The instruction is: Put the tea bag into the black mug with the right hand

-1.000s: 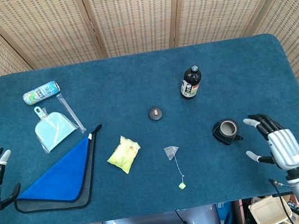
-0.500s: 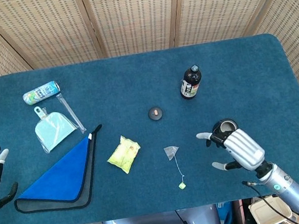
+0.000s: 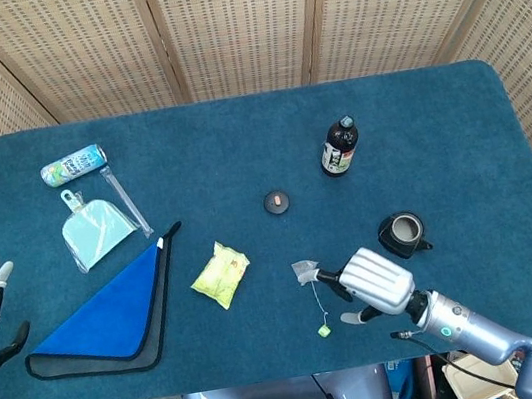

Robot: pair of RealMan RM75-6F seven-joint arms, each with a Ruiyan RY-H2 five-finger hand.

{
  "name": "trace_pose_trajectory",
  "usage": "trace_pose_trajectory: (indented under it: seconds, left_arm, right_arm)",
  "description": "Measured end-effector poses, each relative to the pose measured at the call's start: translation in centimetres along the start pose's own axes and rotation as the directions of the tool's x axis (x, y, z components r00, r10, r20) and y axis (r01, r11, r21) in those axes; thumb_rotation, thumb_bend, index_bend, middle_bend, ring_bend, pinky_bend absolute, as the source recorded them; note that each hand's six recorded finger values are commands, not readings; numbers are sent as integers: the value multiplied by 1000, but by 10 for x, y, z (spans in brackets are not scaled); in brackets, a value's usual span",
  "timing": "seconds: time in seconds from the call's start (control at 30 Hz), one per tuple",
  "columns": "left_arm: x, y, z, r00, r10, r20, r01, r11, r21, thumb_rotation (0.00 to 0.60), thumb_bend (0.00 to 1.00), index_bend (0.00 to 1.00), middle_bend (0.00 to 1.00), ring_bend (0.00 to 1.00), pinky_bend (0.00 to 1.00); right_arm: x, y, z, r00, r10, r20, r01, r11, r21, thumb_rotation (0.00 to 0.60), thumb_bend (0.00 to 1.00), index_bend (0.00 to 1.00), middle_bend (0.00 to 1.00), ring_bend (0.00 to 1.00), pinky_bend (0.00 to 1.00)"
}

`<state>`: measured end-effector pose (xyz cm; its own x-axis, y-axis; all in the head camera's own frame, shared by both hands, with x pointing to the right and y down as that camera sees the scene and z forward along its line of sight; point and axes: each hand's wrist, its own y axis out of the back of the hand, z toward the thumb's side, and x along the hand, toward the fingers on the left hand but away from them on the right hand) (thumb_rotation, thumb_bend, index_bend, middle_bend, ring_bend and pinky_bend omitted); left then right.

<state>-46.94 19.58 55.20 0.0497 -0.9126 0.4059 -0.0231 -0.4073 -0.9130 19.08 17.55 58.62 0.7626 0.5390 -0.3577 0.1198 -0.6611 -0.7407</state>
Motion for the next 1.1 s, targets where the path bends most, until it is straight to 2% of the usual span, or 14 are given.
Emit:
trace_pose_trajectory:
  seconds: [0.17, 0.47, 0.67, 1.1]
  left_arm:
    - [2, -2, 0, 1000, -5, 4, 5, 1000, 1, 600, 378, 0, 0, 0, 0]
    - [4, -6, 1, 1000, -14, 12, 14, 1000, 3, 600, 377, 0, 0, 0, 0]
    - [5, -8, 2, 1000, -20, 15, 20, 1000, 5, 600, 377, 0, 0, 0, 0]
    - [4, -11, 0, 1000, -27, 12, 27, 1000, 2, 600, 377, 0, 0, 0, 0]
  right_arm:
    - [-11, -14, 3, 999, 33, -11, -33, 999, 21, 600, 254, 340, 823, 880, 908]
    - [-23, -41, 5, 995, 101, -25, -99, 993, 68, 600, 322, 355, 826, 882, 908]
    - [-27, -60, -1, 988, 155, -11, -153, 985, 83, 600, 346, 379, 827, 885, 911]
    - [-32, -87, -7, 975, 221, 0, -220, 970, 108, 600, 441, 444, 838, 894, 916]
